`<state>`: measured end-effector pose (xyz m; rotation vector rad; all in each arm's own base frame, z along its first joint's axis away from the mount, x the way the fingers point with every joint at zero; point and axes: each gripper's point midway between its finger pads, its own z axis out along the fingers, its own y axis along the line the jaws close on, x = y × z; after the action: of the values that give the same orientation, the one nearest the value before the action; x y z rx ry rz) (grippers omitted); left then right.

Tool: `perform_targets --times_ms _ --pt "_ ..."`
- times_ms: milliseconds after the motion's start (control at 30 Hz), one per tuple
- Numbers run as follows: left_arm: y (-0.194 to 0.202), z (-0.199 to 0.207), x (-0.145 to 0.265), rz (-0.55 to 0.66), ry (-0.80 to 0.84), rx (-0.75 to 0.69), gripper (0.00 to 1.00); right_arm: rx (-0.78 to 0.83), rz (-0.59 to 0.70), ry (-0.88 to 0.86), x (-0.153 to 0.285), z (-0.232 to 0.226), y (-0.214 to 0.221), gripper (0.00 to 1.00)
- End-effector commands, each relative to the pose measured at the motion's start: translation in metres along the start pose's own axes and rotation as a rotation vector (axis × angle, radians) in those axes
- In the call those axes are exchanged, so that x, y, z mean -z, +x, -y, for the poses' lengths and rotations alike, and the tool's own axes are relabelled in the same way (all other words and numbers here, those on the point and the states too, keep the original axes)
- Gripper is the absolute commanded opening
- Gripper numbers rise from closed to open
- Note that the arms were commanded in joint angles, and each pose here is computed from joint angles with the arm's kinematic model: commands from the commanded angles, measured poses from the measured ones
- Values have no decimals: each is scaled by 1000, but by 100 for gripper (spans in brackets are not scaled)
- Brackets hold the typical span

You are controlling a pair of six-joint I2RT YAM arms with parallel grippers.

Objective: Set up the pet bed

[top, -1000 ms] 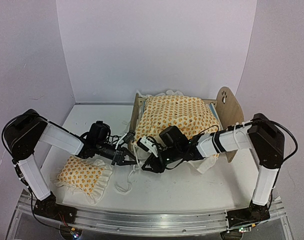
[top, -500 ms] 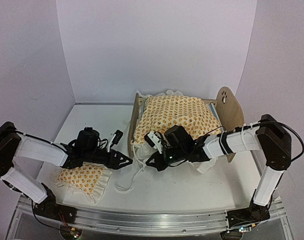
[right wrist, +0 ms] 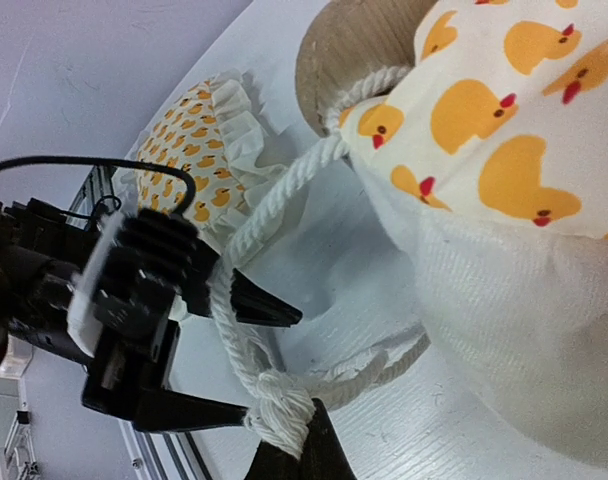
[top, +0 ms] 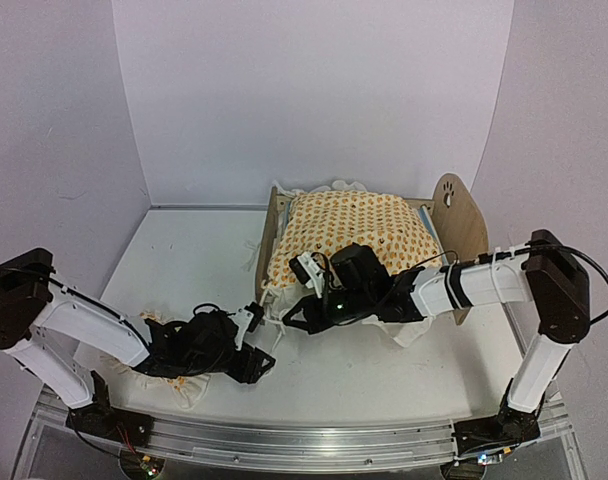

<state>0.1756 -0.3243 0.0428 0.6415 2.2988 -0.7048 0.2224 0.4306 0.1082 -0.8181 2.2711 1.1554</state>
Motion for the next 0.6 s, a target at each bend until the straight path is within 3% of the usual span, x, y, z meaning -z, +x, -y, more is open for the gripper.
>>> perform_targets --times_ms 0,100,233,367,433,567 --pt "-1 6 -1 48 -97 -67 64 38 141 -126 24 -51 -51 0" --pt "14 -2 -4 11 -143 -92 61 42 150 -127 25 -53 -54 0" --pt "30 -20 -2 -29 -232 -56 46 69 189 -147 29 -65 -74 0" --pt "39 -33 8 -34 -311 -15 15 73 286 -109 40 -71 -106 0" --pt "36 -33 15 -6 -309 9 4 81 337 -98 44 -75 -126 0" --pt "38 -29 16 -17 -287 7 0 118 387 -126 46 -91 -154 0"
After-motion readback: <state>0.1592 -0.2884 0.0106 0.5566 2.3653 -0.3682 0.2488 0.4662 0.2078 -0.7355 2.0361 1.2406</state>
